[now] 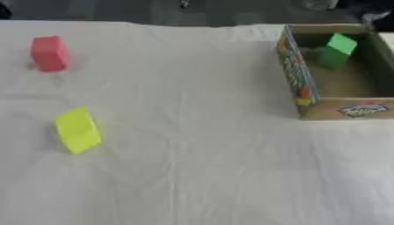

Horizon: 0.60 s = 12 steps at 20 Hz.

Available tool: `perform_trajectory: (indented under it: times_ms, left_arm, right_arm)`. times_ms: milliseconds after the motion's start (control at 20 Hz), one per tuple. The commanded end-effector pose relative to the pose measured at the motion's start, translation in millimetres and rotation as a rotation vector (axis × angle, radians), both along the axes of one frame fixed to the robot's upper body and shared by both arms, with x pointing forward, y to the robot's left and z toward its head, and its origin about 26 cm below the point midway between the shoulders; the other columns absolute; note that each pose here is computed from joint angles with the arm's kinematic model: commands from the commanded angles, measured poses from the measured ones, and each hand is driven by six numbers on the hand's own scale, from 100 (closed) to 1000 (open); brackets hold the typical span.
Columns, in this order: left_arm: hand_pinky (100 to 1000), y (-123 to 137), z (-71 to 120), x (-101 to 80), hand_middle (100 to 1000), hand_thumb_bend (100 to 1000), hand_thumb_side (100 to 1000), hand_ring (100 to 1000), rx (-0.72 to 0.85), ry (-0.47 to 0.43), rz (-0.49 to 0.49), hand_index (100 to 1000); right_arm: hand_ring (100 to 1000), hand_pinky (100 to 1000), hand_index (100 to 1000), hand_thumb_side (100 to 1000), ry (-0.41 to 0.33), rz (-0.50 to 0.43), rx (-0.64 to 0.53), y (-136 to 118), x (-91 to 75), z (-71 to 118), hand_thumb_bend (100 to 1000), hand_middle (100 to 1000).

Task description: Pick up the objects with one hand, pass them to the other hand, and then place them into the box on the other side of the table.

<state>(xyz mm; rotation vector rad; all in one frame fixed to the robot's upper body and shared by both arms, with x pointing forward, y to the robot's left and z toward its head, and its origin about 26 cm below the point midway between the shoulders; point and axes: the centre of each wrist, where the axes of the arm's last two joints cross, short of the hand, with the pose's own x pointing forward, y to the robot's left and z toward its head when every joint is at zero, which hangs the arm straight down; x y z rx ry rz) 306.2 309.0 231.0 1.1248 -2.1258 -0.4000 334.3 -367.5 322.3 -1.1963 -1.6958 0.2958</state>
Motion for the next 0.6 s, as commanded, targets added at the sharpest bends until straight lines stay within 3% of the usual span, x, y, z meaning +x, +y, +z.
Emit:
perform_trajectory:
  times_ms: [50,300,600]
  left_arm:
    - [675,7.1,20.0,0.8,678,466,261,704,0.064,-0.006,0.015,807]
    - [681,11.4,47.7,12.6,683,441,286,711,0.123,0.141,-0.030,817]
    - [717,25.7,97.7,47.9,712,494,324,744,0.316,0.423,-0.113,842]
  right_arm:
    - [857,891,896,355,-0.227,0.112,0.084,17.6,-28.4,27.2,396,815]
    - [853,888,890,329,-0.284,0.252,0.125,40.0,-50.1,24.0,423,812]
    - [847,887,887,329,-0.282,0.314,0.118,43.6,-50.7,18.0,413,806]
